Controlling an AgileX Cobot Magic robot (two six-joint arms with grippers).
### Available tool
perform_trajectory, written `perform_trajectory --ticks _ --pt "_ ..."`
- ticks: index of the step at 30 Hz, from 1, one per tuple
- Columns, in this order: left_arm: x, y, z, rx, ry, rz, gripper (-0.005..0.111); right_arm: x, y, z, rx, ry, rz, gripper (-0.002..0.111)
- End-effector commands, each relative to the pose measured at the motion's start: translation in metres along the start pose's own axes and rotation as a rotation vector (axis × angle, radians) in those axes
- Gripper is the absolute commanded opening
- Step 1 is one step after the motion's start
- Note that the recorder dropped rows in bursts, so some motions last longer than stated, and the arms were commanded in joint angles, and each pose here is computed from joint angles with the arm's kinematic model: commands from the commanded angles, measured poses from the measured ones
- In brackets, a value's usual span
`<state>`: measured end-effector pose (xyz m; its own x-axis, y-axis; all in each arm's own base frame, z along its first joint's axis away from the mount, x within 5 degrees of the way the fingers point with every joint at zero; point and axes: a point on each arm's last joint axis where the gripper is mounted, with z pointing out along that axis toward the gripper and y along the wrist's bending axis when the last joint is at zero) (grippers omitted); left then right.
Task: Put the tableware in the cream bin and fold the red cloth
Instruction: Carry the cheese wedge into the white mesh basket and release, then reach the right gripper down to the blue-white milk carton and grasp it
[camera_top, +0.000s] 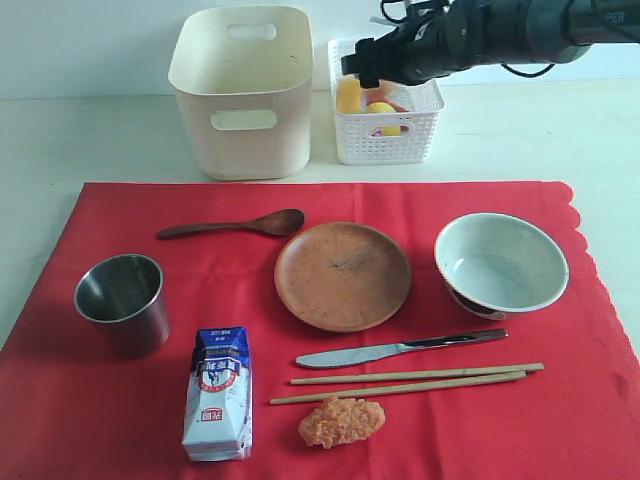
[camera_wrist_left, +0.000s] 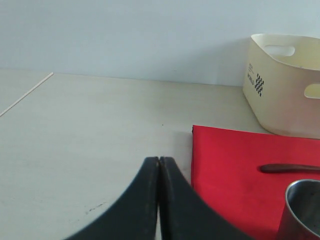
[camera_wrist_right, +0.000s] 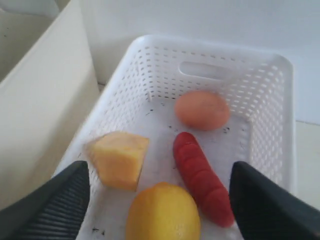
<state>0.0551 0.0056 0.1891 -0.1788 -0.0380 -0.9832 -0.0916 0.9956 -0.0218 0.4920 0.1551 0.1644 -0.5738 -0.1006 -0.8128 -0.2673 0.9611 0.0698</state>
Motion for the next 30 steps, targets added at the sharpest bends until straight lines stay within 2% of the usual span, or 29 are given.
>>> perform_trajectory --ticks 1,8,11,15,19,24,25,30 --pt "0.000 0.000 0.000 0.007 -0.005 -0.005 0.003 -0.012 -0.016 -0.013 0.021 0.013 0.067 0.075" --pt "0.000 0.000 0.000 0.007 -0.005 -0.005 0.003 -0.043 -0.012 -0.059 0.009 0.047 0.064 0.075" --pt "0.000 0.000 0.000 0.007 -0.005 -0.005 0.003 -0.056 -0.010 -0.084 0.000 0.072 0.030 0.071" --pt "0.000 0.000 0.000 0.007 -0.005 -0.005 0.003 -0.067 -0.005 -0.116 -0.018 0.128 -0.047 0.052" --pt "0.000 0.000 0.000 0.007 -0.005 -0.005 0.003 -0.071 -0.001 -0.143 -0.044 0.199 -0.035 0.026" --pt "0.000 0.000 0.000 0.007 -0.005 -0.005 0.003 -0.066 0.009 -0.175 -0.135 0.229 0.000 0.004" --pt "0.000 0.000 0.000 0.007 -0.005 -0.005 0.003 -0.062 0.014 -0.181 -0.169 0.233 -0.003 0.000" --pt "0.000 -0.002 0.000 0.029 -0.005 -0.001 0.003 -0.028 0.055 -0.204 -0.277 0.303 -0.105 0.000"
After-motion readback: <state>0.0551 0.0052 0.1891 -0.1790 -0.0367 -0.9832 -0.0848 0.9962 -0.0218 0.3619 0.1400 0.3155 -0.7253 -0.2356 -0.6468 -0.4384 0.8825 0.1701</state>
